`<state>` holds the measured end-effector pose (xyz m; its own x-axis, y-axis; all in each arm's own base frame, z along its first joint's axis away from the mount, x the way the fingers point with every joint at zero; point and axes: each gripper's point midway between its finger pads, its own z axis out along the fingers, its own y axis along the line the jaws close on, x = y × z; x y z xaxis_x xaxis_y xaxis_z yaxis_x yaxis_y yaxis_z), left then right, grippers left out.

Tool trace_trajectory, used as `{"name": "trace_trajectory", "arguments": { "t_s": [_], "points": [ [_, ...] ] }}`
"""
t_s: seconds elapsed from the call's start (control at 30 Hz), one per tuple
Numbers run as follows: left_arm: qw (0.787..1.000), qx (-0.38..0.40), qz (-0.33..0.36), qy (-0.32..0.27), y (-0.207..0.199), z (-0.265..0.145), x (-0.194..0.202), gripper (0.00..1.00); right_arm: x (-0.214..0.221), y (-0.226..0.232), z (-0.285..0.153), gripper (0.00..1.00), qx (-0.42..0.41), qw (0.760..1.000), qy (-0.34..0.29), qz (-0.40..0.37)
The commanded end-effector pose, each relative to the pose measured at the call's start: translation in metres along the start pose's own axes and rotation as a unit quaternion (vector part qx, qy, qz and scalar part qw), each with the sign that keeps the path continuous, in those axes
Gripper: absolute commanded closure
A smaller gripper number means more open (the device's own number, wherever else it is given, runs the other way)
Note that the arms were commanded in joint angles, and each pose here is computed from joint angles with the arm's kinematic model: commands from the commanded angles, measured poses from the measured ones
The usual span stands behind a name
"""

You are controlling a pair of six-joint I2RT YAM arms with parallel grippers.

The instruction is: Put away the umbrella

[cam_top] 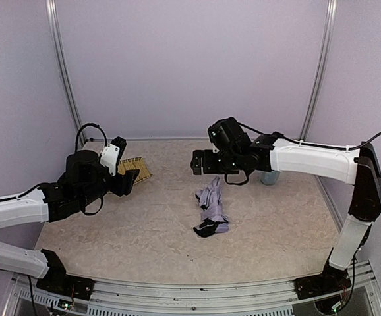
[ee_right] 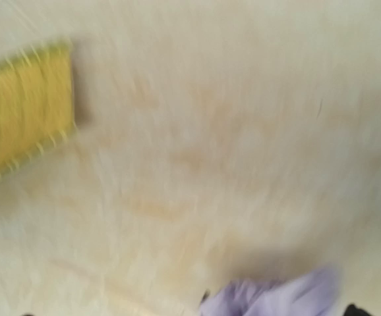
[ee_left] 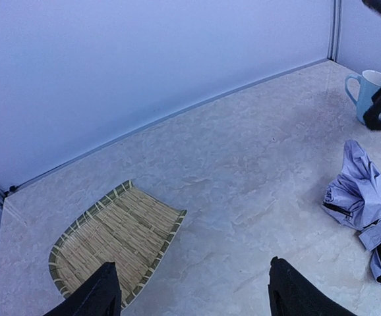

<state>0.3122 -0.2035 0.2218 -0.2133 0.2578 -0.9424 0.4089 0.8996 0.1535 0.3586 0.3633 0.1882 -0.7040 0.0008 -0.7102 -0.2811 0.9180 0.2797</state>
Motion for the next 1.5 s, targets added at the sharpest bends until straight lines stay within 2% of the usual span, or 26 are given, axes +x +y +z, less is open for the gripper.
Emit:
{"name": "trace_trajectory", "arguments": {
  "t_s": [0.0, 0.17, 0.3, 0.4, 0.5, 0.63, 0.77, 0.97, 1.23, 1.47],
  "points": [
    [1.000, 0.001, -0.006, -0.017, 0.000, -0.001, -0.020, 0.26, -0.084, -0.040, -0.053, 0.00, 0.015, 0.995, -0.087, -0.037],
    [1.000, -0.016, -0.014, -0.017, 0.012, 0.008, -0.027, 0.24, -0.146, -0.116, -0.095, 0.00, 0.022, 0.986, -0.140, -0.084],
    [0.998, -0.035, -0.053, -0.006, 0.035, 0.029, -0.029, 0.22, -0.166, -0.192, -0.129, 0.00, 0.058, 0.975, -0.198, -0.089],
    [0.993, -0.072, -0.089, -0.009, 0.068, 0.042, -0.025, 0.19, -0.162, -0.243, -0.149, 0.00, 0.065, 0.967, -0.234, -0.071],
    [0.984, -0.130, -0.122, -0.018, 0.109, 0.048, -0.018, 0.11, -0.148, -0.289, -0.164, 0.00, 0.105, 0.955, -0.271, -0.057],
    [0.966, -0.224, -0.128, -0.017, 0.160, 0.041, 0.003, 0.09, -0.109, -0.326, -0.164, 0.00, 0.145, 0.946, -0.289, -0.036],
    [0.945, -0.297, -0.136, -0.007, 0.199, 0.025, 0.032, 0.09, -0.076, -0.345, -0.156, 0.00, 0.157, 0.940, -0.301, -0.015],
    [0.921, -0.369, -0.121, -0.027, 0.225, -0.010, 0.071, 0.08, -0.038, -0.362, -0.146, 0.00, 0.190, 0.933, -0.305, -0.003],
    [0.924, -0.361, -0.122, -0.044, 0.217, -0.013, 0.102, 0.07, -0.014, -0.372, -0.144, 0.00, 0.209, 0.922, -0.325, 0.016],
    [0.932, -0.342, -0.111, -0.056, 0.212, -0.007, 0.104, 0.07, 0.005, -0.383, -0.147, 0.00, 0.234, 0.910, -0.340, 0.044]
  ]
}}
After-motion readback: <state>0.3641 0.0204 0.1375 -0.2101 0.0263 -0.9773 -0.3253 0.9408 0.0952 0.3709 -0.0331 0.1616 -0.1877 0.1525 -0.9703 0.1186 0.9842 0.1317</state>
